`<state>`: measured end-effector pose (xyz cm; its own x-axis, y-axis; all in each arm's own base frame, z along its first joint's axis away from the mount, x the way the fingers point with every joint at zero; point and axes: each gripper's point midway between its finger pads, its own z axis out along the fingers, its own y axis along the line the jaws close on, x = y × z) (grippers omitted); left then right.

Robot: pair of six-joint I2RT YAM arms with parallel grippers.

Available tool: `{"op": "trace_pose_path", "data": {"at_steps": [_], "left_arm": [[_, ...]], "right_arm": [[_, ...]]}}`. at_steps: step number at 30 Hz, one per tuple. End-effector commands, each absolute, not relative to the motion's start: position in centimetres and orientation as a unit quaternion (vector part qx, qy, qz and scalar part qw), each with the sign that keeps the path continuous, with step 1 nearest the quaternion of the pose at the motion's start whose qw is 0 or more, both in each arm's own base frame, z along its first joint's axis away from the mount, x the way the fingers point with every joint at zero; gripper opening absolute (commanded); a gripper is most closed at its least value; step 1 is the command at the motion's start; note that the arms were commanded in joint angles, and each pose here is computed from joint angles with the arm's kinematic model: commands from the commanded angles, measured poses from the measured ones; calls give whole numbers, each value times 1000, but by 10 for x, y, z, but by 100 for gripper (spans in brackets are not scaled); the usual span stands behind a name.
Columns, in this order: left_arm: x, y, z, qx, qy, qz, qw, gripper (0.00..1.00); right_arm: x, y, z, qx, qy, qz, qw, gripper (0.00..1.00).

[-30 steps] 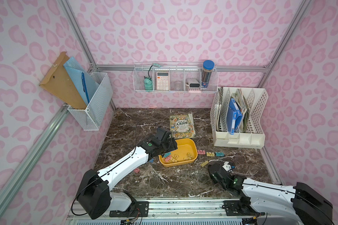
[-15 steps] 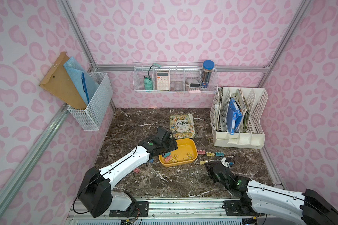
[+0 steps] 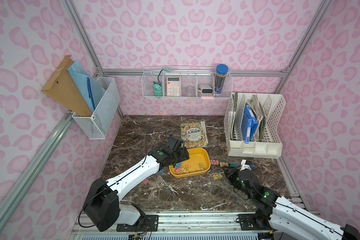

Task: Take out the binder clips from the storage box
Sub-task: Place the binder clip at the center of the board, then pick up the binder clip from the storage box.

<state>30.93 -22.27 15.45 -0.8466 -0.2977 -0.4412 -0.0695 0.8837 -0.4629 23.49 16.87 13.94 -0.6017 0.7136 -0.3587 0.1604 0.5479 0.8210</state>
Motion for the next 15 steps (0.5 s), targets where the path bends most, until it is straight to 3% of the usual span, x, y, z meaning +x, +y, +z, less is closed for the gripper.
{"op": "trace_pose_path", "data": {"at_steps": [1, 6, 15], "left_arm": [[309, -230, 155, -90, 934, -236, 253, 73], [311, -225, 152, -109, 933, -228, 255, 72], [301, -162, 156, -204, 919, -138, 308, 73]], "right_arm": [[234, 195, 145, 113, 859, 376, 329, 33], [236, 240, 140, -16, 900, 340, 273, 32], [243, 274, 103, -125, 959, 123, 223, 35]]}}
